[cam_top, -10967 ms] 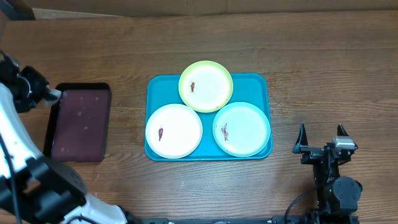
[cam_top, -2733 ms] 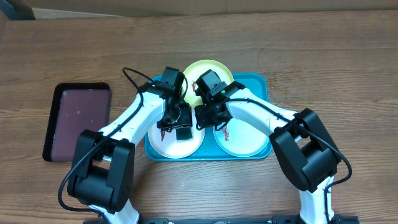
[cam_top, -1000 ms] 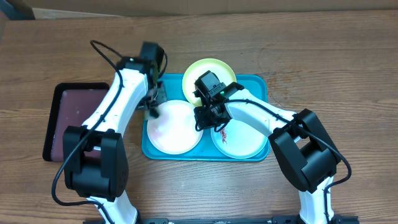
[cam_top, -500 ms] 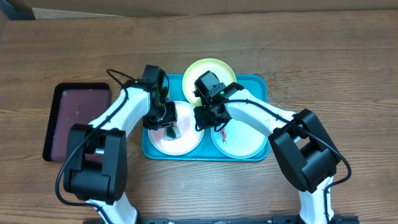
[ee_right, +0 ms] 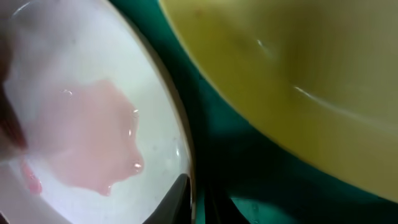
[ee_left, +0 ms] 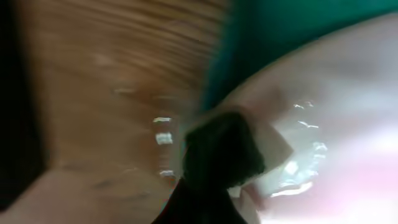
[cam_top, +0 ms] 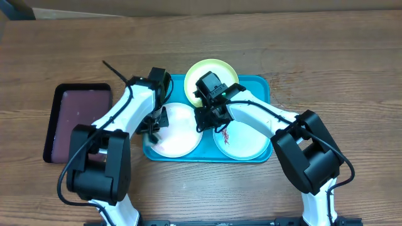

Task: Clean dirty plates on tray and stack at the side
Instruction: 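Scrub the white plate with the sponge while the right gripper holds it, then lift the white plate off the teal tray with the right gripper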

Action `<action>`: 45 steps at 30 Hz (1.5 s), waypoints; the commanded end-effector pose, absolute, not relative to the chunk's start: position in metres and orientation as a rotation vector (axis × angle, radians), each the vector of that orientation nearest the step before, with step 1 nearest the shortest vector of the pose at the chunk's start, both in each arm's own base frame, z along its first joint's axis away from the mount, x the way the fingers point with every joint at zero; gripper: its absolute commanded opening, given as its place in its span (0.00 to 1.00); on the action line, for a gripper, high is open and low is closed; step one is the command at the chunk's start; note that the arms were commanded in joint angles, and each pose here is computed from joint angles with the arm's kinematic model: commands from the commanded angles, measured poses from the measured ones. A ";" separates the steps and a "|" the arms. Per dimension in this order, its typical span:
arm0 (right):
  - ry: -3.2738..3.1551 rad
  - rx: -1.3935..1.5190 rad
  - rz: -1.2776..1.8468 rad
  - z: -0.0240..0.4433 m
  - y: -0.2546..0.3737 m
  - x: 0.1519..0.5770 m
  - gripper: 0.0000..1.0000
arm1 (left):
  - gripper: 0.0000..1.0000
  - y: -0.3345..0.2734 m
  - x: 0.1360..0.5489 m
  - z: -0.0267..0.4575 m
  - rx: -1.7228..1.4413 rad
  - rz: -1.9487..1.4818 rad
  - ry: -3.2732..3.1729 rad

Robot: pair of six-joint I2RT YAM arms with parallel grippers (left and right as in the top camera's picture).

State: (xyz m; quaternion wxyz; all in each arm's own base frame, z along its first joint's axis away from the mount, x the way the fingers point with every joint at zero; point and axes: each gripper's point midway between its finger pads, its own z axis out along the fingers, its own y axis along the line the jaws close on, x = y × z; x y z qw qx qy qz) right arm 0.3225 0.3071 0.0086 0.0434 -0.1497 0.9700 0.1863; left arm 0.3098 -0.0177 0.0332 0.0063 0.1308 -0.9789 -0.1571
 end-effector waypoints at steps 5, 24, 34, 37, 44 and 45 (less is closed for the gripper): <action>2.988 -0.428 0.497 0.001 0.294 0.325 0.04 | 0.04 0.022 0.360 0.108 0.716 -0.889 -3.156; 2.765 -0.449 0.018 0.126 0.293 0.369 0.04 | 0.04 0.010 0.368 0.163 0.712 0.268 -3.236; 2.391 -0.448 -0.613 0.188 0.260 0.382 0.04 | 0.05 0.028 0.367 0.165 0.755 0.404 -3.212; 2.257 -0.456 -0.736 0.207 0.263 0.379 0.04 | 0.04 0.024 0.369 0.166 0.721 0.441 -3.222; 2.044 -0.474 -0.840 0.238 0.285 0.364 0.04 | 0.04 0.025 0.369 0.166 0.719 0.439 -3.223; 2.003 -0.472 -0.860 0.245 0.289 0.361 0.04 | 0.04 0.025 0.369 0.166 0.719 0.439 -3.223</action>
